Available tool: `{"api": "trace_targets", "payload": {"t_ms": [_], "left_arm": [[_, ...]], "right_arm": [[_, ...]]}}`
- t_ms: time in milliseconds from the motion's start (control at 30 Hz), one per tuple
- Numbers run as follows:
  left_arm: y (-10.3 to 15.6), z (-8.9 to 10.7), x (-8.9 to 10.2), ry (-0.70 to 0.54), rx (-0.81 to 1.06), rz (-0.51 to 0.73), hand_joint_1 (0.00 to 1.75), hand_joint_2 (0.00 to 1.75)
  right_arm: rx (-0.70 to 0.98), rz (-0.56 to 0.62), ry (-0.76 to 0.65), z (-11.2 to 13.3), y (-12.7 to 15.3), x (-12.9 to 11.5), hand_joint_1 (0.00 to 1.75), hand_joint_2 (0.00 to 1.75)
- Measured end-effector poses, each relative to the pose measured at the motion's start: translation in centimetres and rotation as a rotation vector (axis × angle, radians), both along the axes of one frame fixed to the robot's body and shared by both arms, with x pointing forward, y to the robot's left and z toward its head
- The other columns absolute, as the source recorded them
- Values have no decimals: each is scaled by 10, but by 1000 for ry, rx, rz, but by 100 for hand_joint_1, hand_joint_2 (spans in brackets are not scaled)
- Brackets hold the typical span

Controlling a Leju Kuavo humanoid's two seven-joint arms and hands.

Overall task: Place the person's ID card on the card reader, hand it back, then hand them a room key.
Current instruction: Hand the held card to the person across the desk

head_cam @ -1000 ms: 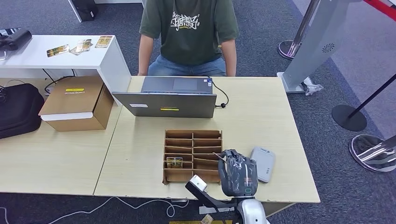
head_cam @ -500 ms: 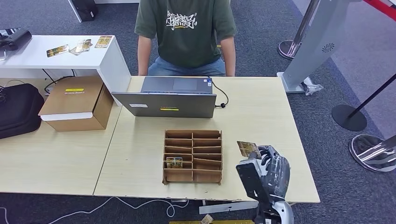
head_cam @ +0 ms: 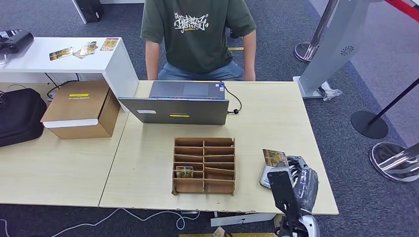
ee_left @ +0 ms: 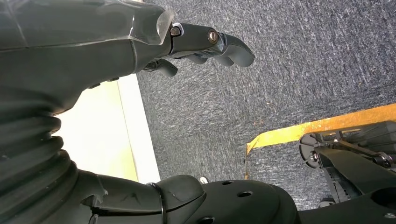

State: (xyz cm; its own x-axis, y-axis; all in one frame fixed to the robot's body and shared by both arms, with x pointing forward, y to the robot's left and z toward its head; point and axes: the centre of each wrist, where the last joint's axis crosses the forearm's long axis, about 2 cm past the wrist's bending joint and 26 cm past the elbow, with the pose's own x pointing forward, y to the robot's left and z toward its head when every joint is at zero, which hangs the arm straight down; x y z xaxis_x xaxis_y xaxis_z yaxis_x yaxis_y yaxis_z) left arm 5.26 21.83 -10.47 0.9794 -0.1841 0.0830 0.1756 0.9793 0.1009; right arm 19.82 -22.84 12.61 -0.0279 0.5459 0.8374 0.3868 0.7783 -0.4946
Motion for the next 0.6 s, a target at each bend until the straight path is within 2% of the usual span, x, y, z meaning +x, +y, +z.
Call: {"api": "trace_targets", "payload": {"t_ms": [600], "left_arm": [[0,0,0,0,0,0,0,175]], "right_arm": [[1,-7,2,0,-1,-1,175,175]]}}
